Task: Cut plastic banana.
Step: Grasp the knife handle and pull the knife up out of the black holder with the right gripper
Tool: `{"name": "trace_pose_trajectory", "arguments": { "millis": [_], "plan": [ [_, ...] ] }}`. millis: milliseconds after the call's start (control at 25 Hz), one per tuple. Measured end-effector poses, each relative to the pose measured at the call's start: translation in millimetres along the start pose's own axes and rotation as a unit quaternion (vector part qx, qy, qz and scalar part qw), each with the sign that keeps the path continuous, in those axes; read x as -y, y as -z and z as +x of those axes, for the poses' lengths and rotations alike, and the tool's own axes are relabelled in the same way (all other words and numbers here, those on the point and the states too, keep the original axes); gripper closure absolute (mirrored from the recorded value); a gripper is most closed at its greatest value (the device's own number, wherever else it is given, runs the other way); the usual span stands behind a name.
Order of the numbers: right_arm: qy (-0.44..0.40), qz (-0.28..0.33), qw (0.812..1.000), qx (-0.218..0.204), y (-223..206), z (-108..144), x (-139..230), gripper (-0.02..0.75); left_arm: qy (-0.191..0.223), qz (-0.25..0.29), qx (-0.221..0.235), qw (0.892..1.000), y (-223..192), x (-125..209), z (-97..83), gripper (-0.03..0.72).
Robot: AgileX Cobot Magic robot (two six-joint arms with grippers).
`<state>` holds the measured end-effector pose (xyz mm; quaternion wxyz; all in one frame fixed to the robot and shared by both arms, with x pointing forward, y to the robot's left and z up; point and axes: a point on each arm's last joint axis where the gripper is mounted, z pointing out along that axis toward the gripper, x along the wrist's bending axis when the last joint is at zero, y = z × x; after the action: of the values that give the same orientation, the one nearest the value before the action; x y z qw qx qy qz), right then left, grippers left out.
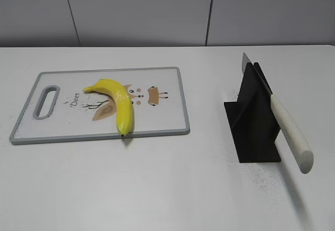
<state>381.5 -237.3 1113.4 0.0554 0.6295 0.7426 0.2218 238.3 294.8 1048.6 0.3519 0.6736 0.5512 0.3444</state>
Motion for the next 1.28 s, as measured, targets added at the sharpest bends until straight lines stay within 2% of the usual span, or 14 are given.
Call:
{"name": "trace_pose_trajectory", "arguments": {
  "millis": [480,760,1000,1080,1160,1200,1240,1280],
  "plan": [
    [-0.045,0.142,0.989,-0.002,-79.8,12.6,-55.9,0.199,0.000,0.000,0.000,1.000,0.0,0.0,0.0,0.205],
    [-0.063,0.221,0.973,0.015,-135.6,8.3,-63.6,0.200,0.000,0.000,0.000,1.000,0.0,0.0,0.0,0.208],
    [-0.073,0.266,0.961,0.027,-170.4,4.2,-63.0,0.203,0.000,0.000,0.000,1.000,0.0,0.0,0.0,0.208],
    [-0.076,0.275,0.958,0.027,-176.4,3.7,-62.3,0.244,0.000,0.000,0.000,1.000,0.0,0.0,0.0,0.208],
    [-0.079,0.281,0.956,0.029,-180.5,3.2,-61.7,0.359,0.000,0.000,0.000,1.000,0.0,0.0,0.0,0.208],
    [-0.079,0.282,0.956,0.029,-181.2,3.1,-61.6,0.470,0.000,0.000,0.000,1.000,0.0,0.0,0.0,0.208],
    [-0.083,0.282,0.955,0.033,-181.2,2.7,-61.6,0.545,0.000,0.000,0.000,1.000,0.0,0.0,0.0,0.208],
    [-0.085,0.282,0.955,0.033,-181.1,2.4,-61.7,0.541,0.000,0.000,0.000,1.000,0.0,0.0,0.0,0.208]
  ]
}}
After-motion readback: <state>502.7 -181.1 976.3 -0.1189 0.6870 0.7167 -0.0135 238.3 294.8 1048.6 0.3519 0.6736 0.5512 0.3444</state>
